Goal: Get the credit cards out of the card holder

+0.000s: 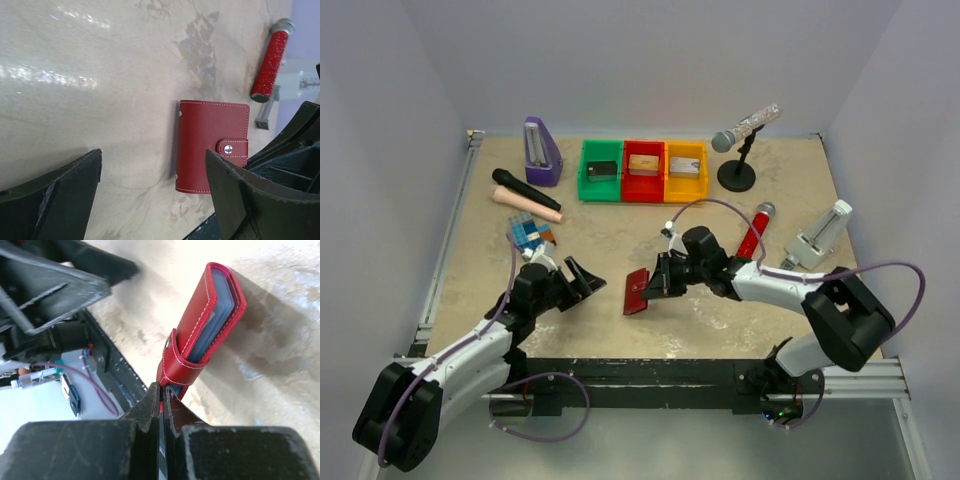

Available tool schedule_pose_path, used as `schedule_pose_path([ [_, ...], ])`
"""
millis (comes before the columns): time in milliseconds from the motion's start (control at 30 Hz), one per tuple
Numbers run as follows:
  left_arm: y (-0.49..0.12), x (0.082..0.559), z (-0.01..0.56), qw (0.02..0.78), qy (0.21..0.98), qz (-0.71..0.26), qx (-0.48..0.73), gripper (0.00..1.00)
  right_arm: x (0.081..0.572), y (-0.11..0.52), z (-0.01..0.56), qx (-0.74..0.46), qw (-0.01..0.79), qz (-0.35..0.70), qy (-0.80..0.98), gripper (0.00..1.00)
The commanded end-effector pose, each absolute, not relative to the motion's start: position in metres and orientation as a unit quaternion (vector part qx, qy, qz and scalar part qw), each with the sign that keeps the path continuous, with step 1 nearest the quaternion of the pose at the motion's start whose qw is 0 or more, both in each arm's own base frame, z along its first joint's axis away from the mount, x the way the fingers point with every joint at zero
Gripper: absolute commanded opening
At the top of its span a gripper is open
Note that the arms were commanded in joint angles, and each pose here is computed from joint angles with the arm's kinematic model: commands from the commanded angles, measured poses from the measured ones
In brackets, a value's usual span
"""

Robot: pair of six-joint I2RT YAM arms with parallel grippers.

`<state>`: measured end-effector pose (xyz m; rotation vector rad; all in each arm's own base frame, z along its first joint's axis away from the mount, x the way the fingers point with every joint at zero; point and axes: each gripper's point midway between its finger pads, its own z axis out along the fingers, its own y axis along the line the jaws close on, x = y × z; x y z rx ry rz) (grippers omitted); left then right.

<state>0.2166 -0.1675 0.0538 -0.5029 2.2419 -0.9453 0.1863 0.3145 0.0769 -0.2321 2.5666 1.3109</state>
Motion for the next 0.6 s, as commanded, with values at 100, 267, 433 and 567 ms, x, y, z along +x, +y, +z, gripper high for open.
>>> schedule_pose_path([
  [100,-0.200,0.208,0.099,0.338,0.782,-0.504,-0.144,0.93,0.166,0.303,0.119,-0.129,0.167,0.485,0.849,0.00],
  [267,-0.214,0.194,0.111,0.317,0.764,-0.553,-0.100,1.00,0.156,0.295,0.124,-0.125,0.178,0.498,0.840,0.00],
  [433,-0.224,0.187,0.136,0.324,0.720,-0.610,-0.068,1.00,0.146,0.301,0.149,-0.147,0.183,0.543,0.806,0.00],
  [567,-0.229,0.182,0.147,0.319,0.702,-0.634,-0.046,0.98,0.138,0.306,0.171,-0.173,0.185,0.576,0.778,0.00],
])
